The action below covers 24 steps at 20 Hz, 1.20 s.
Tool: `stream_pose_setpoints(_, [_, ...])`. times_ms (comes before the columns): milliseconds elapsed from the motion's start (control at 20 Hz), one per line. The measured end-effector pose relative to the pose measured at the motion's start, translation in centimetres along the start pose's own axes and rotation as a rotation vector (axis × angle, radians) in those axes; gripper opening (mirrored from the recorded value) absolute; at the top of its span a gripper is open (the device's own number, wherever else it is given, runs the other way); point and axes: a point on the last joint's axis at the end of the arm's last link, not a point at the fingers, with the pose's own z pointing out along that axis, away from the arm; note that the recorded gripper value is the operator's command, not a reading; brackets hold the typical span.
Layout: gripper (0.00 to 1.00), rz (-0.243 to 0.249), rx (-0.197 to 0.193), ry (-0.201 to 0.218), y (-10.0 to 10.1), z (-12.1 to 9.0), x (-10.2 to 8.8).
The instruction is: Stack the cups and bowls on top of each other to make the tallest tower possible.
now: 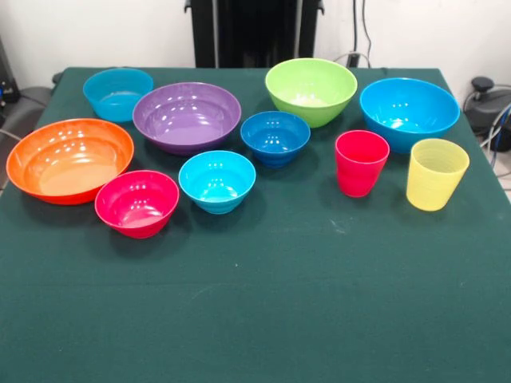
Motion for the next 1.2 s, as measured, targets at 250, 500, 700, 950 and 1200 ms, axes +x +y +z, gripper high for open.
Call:
stream_pose_setpoints(250, [1.00, 0.002, 0.003, -0.014, -0.1, 0.9, -0.2])
stream_pose_setpoints(500, [1.00, 0.008, 0.004, -0.023, -0.1, 1.6, -0.2])
stream_pose_setpoints(700, [1.00, 0.009, 0.007, -0.037, -0.1, 2.0, -0.3])
stream_pose_setpoints(950, [1.00, 0.008, 0.008, -0.041, -0.1, 2.7, -0.1])
stream_pose_setpoints(1200, [1.00, 0.008, 0.009, -0.046, -0.1, 3.5, 0.0])
